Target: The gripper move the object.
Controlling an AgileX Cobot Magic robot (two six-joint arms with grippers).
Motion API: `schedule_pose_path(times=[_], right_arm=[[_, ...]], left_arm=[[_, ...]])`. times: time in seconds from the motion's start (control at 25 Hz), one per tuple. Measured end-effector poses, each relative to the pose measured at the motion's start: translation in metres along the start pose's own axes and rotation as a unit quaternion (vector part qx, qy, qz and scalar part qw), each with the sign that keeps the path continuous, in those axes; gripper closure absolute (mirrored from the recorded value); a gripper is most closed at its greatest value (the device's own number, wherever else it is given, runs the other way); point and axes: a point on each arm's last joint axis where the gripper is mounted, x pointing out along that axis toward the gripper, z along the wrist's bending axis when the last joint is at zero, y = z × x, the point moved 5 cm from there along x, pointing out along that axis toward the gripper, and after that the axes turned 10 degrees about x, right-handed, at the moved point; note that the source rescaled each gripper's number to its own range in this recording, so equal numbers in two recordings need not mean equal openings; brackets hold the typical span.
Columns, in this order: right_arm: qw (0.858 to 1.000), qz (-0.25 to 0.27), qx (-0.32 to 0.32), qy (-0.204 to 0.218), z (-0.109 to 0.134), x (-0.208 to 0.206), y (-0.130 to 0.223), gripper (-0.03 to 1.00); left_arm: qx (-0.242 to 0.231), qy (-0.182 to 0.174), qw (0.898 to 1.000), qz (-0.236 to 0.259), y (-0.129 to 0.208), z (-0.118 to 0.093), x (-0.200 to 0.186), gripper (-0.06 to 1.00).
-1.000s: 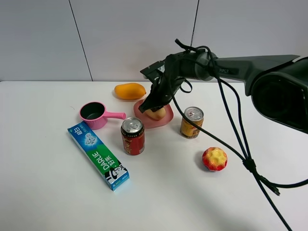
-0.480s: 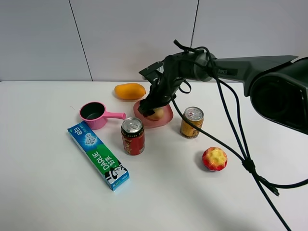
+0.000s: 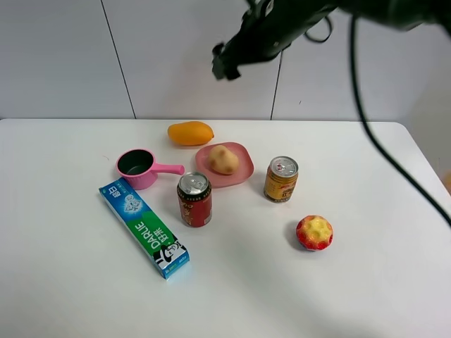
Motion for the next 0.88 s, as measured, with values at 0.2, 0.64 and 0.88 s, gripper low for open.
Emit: schedule_pose_path(times=[0.2, 0.64, 0.88], right_arm=[[0.989, -0.091, 0.065, 0.102, -0.074, -0.111, -0.033, -0.03], [0.947, -0.073, 0.059, 0.309, -0.129, -0.304, 0.007, -0.03], [0.931, -0.110, 0.079, 0.338, -0.106, -0.393, 0.039, -0.03]], left_arm=[[0.000, 0.000, 1.000, 0.000, 0.000, 0.000, 0.000, -0.06], [0.000, 0.000, 1.000, 0.000, 0.000, 0.000, 0.000, -0.06], [0.000, 0.000, 1.000, 0.000, 0.000, 0.000, 0.000, -0.06]])
